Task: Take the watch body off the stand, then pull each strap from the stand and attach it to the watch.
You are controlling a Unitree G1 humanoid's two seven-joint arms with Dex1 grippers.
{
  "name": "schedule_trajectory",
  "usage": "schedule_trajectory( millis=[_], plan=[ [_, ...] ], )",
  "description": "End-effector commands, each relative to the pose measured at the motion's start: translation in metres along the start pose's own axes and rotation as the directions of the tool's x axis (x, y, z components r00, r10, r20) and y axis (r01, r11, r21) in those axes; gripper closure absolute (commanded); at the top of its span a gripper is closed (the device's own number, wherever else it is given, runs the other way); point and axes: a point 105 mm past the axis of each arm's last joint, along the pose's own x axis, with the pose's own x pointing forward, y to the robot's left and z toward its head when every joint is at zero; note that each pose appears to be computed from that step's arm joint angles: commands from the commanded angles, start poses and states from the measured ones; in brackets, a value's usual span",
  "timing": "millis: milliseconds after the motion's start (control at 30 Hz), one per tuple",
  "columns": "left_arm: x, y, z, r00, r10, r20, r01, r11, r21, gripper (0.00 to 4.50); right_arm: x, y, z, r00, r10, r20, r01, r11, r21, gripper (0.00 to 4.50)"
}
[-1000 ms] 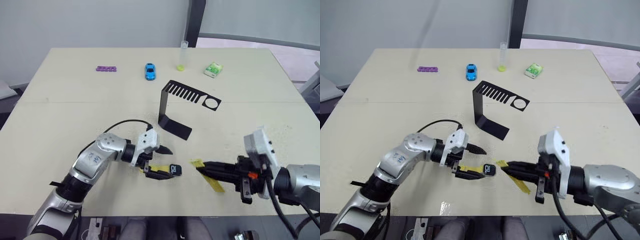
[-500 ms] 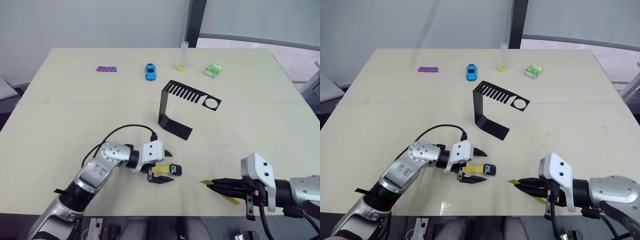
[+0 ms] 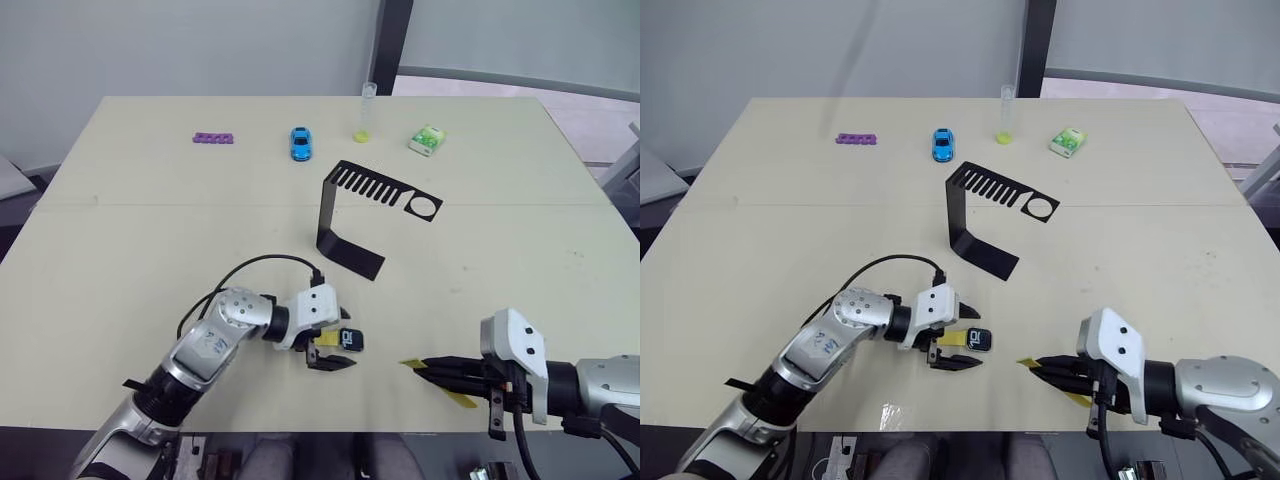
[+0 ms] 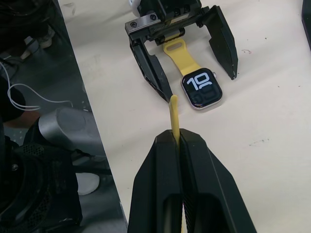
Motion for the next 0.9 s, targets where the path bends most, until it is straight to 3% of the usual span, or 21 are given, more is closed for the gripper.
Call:
schedule_trajectory(
  millis=[33, 467, 567, 633, 667, 767, 900],
  plan=[
    [0.002, -0.004, 0.004, 1.000, -0.006, 0.001, 0.006, 0.999, 0.031, 0.88, 0.000, 0.004, 0.004, 1.000, 0.009, 0.019, -0.009, 1.000, -0.018, 4.50],
    [0.006, -0.007, 0.004, 1.000, -0.011, -0.001, 0.011, 1.000, 0.024, 0.88, 0.000, 0.003, 0.004, 1.000, 0.002, 0.026, -0.002, 1.000, -0.013, 4.50],
    [0.007, -0.004, 0.006, 1.000, 0.000, 0.009, 0.000, 1.000, 0.031, 1.77, 0.000, 0.002, 0.005, 1.000, -0.001, 0.026, 0.002, 1.000, -0.017, 4.50],
    [0.007, -0.003, 0.006, 1.000, -0.006, 0.006, 0.006, 1.000, 0.029, 2.68, -0.001, 0.000, 0.006, 1.000, -0.008, 0.026, 0.009, 1.000, -0.029, 4.50],
    [0.007, -0.002, 0.007, 1.000, -0.014, 0.008, 0.014, 1.000, 0.023, 2.93, -0.001, -0.001, 0.007, 1.000, -0.016, 0.025, 0.017, 0.999, -0.040, 4.50],
    [0.000, 0.004, 0.006, 0.999, -0.040, 0.003, 0.040, 0.998, -0.039, 2.92, -0.002, -0.006, 0.013, 0.998, -0.050, 0.033, 0.053, 0.995, -0.088, 4.50],
    [-0.011, 0.018, 0.007, 0.996, -0.089, 0.015, 0.090, 0.968, -0.234, 2.92, -0.004, -0.009, 0.023, 0.995, -0.082, 0.058, 0.090, 0.983, -0.160, 4.50]
  ],
)
